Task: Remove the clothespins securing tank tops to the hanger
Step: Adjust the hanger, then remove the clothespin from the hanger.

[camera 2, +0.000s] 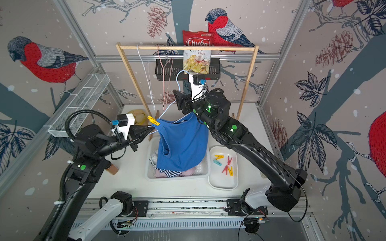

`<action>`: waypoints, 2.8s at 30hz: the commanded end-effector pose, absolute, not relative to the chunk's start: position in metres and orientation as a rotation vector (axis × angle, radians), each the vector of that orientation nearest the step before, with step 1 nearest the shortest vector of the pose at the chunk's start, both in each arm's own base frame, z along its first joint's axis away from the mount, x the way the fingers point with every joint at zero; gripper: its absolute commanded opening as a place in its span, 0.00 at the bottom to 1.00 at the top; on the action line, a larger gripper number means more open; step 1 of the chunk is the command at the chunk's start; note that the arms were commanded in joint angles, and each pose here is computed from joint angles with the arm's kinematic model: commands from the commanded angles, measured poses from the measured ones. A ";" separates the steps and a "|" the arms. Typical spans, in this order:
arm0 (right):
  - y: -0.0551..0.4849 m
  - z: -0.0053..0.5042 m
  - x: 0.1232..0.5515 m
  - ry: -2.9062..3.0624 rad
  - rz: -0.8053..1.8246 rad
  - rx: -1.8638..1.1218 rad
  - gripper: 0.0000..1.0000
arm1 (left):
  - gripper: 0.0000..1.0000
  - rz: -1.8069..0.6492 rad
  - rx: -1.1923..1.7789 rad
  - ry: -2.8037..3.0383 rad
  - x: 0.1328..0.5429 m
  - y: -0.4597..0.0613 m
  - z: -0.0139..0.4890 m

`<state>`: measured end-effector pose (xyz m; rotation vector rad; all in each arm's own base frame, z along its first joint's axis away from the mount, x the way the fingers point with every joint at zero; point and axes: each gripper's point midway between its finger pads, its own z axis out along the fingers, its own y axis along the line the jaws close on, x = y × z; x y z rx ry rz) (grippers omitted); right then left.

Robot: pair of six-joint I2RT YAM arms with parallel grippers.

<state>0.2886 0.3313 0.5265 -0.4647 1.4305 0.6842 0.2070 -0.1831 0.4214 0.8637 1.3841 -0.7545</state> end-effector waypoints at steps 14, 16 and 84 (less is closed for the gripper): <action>0.332 0.516 0.272 1.327 0.845 -0.608 0.00 | 0.93 -0.841 0.980 1.333 0.181 -0.193 0.432; 0.326 0.510 0.271 1.317 0.872 -0.640 0.00 | 0.99 -0.858 1.004 1.309 0.174 -0.194 0.435; 0.331 0.454 0.203 1.006 1.123 -1.323 0.00 | 0.00 -0.788 1.001 1.295 0.188 -0.194 0.431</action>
